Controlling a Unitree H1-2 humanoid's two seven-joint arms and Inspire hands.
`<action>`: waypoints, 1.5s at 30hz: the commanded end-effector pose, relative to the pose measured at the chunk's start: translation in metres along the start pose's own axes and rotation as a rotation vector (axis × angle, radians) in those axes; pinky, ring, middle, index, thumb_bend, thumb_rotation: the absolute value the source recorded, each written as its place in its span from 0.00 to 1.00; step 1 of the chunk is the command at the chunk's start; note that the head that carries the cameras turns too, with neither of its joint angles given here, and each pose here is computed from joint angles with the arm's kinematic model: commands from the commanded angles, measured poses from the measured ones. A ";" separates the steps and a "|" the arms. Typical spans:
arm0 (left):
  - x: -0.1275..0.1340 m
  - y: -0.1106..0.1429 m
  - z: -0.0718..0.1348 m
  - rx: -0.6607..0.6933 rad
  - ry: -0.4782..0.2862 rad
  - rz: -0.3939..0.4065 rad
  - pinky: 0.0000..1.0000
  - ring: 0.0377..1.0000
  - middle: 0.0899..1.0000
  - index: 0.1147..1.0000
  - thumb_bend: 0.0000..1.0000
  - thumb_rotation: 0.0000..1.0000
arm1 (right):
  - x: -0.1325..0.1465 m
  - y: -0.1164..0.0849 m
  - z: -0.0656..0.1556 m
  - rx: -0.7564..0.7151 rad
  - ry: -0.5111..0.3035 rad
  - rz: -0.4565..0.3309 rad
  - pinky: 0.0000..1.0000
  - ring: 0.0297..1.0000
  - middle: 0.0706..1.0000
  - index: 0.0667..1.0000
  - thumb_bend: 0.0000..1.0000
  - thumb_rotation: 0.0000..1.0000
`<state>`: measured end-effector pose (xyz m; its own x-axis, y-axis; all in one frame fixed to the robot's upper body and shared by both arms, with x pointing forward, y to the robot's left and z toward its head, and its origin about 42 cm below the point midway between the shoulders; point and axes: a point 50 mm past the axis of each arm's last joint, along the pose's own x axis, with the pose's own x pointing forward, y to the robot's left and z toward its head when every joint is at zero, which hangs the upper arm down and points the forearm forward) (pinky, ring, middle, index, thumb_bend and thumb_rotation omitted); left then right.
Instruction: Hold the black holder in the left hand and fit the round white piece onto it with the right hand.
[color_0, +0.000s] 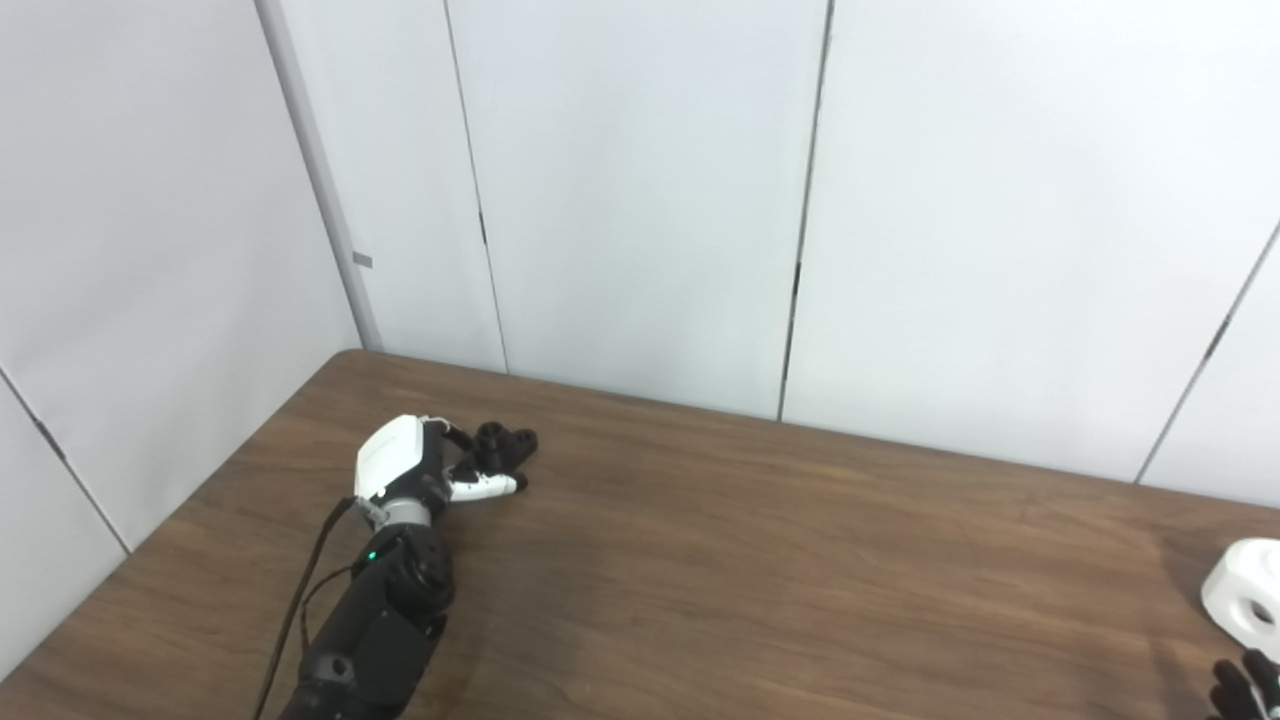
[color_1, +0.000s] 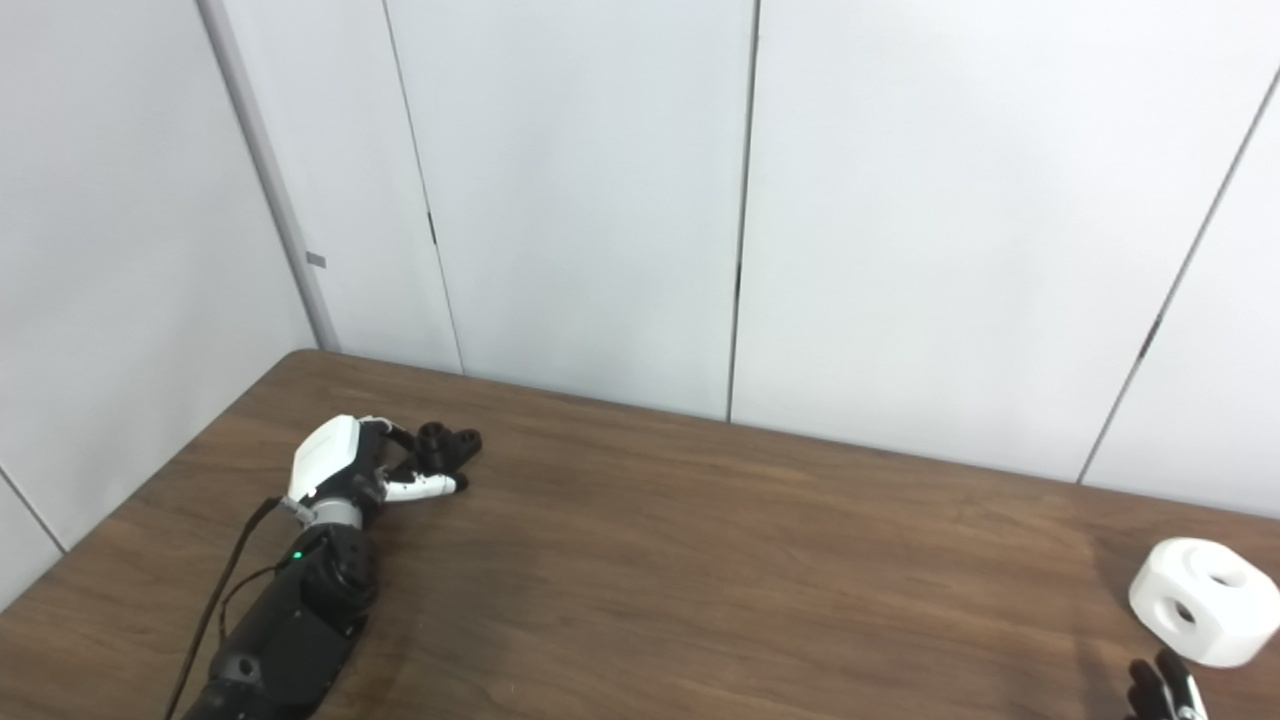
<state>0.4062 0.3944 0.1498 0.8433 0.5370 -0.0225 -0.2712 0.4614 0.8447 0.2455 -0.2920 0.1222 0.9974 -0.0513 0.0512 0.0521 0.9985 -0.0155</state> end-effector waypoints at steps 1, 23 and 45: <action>0.014 0.024 0.012 0.018 -0.052 0.075 1.00 0.94 0.81 0.44 0.57 0.09 | -0.001 0.002 0.007 0.001 -0.013 0.010 1.00 0.98 0.96 1.00 0.69 1.00; 0.019 0.013 0.016 0.056 -0.079 0.018 1.00 0.87 0.74 0.42 0.52 0.05 | -0.002 0.005 0.013 0.009 -0.016 -0.001 1.00 0.99 0.95 1.00 0.63 1.00; -0.054 0.012 0.068 0.095 -0.414 -0.055 1.00 0.88 0.76 0.42 0.52 0.05 | -0.004 0.017 0.024 0.005 -0.017 -0.007 1.00 1.00 0.96 1.00 0.54 1.00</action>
<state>0.3853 0.3226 0.1713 0.9769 0.2113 0.0311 -0.1278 0.4615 0.8779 0.2380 -0.2788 0.1326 0.9977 -0.0676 0.0101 0.0677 0.9977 -0.0091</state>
